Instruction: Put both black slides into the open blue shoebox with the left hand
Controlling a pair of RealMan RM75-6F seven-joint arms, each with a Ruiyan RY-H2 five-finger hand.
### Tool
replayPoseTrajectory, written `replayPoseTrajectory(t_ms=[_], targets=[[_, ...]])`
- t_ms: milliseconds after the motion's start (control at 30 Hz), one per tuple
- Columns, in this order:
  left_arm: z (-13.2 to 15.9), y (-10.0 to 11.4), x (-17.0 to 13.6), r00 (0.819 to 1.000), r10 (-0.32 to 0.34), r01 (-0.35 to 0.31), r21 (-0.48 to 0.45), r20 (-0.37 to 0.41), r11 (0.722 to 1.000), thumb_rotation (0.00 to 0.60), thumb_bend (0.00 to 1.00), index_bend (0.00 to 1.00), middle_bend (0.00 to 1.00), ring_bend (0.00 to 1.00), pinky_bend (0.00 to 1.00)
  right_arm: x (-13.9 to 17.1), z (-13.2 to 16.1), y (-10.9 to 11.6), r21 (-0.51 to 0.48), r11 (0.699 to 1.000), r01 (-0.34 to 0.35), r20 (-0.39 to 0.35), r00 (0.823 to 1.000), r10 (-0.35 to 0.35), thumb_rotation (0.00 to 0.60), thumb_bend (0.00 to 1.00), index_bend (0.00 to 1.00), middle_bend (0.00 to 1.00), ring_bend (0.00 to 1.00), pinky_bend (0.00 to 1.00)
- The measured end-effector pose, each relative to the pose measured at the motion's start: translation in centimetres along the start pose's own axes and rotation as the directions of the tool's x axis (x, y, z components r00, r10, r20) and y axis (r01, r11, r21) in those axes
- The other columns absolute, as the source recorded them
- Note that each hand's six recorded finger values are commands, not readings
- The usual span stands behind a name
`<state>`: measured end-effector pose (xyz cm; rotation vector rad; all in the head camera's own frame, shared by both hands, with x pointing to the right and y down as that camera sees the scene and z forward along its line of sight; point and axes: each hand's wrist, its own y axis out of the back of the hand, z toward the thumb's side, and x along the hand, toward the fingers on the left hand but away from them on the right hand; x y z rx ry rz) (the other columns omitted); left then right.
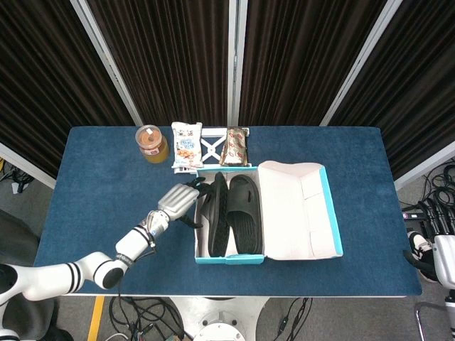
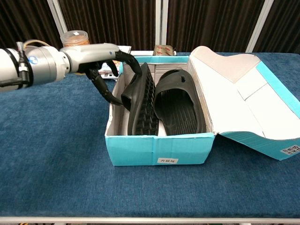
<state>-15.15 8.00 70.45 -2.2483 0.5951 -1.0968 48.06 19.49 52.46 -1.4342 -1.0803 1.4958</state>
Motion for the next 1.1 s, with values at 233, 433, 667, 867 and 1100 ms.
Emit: replayPoseTrajectory(t_ms=[233, 433, 667, 867, 1100], targets=[[-4.0, 4.9, -3.9, 0.977, 0.190, -0.197, -0.065, -0.099, 0.978, 0.600, 0.00, 0.25, 0.18, 0.04, 0.25, -0.4, -0.4, -0.2, -0.013, 1.000, -0.009, 0.008, 1.000, 0.009, 0.600, 0.05, 0.00, 0.03, 0.00, 0.00], [-11.7, 7.8, -11.0, 0.879, 0.359, -0.366, 0.040, -0.315, 0.930, 0.600, 0.00, 0.25, 0.18, 0.04, 0.18, -1.1, -1.1, -0.6, -0.066, 0.998, -0.024, 0.013, 1.000, 0.025, 0.600, 0.07, 0.00, 0.04, 0.00, 0.00], [-17.8, 7.2, -21.4, 0.733, 0.454, -0.380, 0.248, -0.507, 0.891, 0.600, 0.00, 0.25, 0.18, 0.04, 0.12, -1.8, -0.6, -1.0, -0.162, 0.985, -0.055, -0.035, 0.998, 0.050, 0.600, 0.07, 0.00, 0.05, 0.00, 0.00], [-17.8, 4.6, -28.5, 0.674, 0.455, -0.358, 0.281, -0.582, 0.891, 0.600, 0.00, 0.25, 0.18, 0.04, 0.12, -1.4, 0.3, -1.0, -0.178, 0.983, -0.046, -0.076, 0.997, 0.033, 0.600, 0.07, 0.00, 0.05, 0.00, 0.00], [-15.3, 2.7, -31.7, 0.694, 0.447, -0.361, 0.264, -0.565, 0.894, 0.600, 0.00, 0.25, 0.18, 0.04, 0.10, -0.2, 0.7, -0.8, -0.189, 0.982, -0.028, -0.080, 0.997, 0.013, 0.600, 0.07, 0.00, 0.06, 0.00, 0.00]])
